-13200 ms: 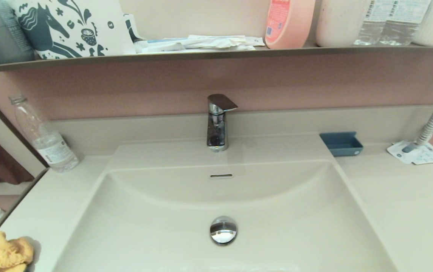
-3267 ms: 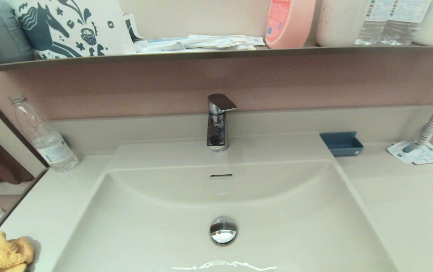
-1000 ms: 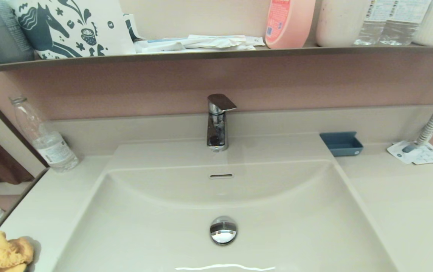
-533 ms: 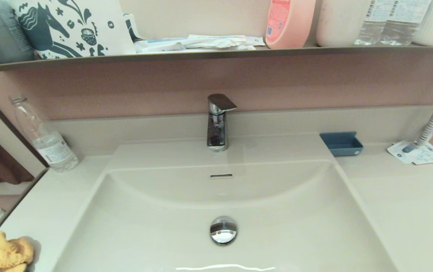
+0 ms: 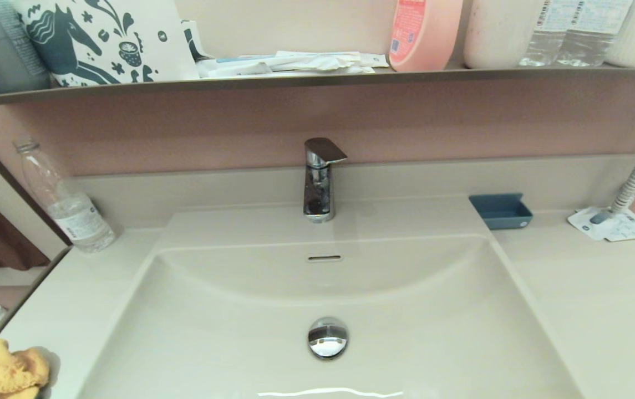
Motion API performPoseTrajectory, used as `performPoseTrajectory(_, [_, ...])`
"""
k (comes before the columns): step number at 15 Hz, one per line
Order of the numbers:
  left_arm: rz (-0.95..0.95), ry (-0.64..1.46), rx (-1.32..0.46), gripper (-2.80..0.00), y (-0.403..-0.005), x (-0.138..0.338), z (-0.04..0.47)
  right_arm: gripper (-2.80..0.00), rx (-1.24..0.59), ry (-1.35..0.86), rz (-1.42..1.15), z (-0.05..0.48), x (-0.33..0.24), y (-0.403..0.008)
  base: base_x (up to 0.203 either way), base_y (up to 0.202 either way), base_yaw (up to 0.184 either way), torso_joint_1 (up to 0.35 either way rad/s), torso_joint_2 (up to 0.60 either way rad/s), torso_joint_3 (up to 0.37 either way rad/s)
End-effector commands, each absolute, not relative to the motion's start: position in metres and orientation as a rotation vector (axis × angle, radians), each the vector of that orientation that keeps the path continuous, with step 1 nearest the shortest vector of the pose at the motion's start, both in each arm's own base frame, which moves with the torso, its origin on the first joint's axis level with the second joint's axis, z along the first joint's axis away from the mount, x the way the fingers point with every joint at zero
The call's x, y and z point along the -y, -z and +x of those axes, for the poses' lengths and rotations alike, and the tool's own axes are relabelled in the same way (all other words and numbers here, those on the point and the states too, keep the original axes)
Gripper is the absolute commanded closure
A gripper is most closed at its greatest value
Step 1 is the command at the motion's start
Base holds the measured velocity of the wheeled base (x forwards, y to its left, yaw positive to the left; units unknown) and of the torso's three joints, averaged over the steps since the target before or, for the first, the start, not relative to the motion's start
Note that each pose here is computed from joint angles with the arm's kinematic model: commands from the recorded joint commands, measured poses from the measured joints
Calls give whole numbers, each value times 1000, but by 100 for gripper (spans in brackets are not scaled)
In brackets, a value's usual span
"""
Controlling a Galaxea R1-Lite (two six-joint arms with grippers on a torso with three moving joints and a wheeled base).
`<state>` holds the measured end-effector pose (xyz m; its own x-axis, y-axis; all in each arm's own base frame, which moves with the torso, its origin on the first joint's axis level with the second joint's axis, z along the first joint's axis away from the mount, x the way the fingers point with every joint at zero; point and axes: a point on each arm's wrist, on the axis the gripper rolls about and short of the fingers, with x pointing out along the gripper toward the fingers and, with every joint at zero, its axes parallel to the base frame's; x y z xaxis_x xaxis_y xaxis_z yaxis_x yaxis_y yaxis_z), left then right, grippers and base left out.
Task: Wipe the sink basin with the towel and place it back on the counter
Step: Pick up the cloth
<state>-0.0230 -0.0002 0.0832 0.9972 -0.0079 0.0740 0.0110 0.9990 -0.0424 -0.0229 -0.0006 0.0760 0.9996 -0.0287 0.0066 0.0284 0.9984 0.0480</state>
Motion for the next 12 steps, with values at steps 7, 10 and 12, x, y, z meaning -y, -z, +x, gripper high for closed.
performPoseTrajectory(7, [-32,0,77,0,-84,0,-23,0,8,29,48,-23,1,-76,0,0,0,0,0,0])
performPoseTrajectory(10, [-34,10,110,0,-107,0,-27,0,7,29,48,-23,1,-76,0,0,0,0,0,0])
performPoseTrajectory(12, [-38,-13,84,0,-130,0,-24,0,7,29,48,-23,1,-76,0,0,0,0,0,0])
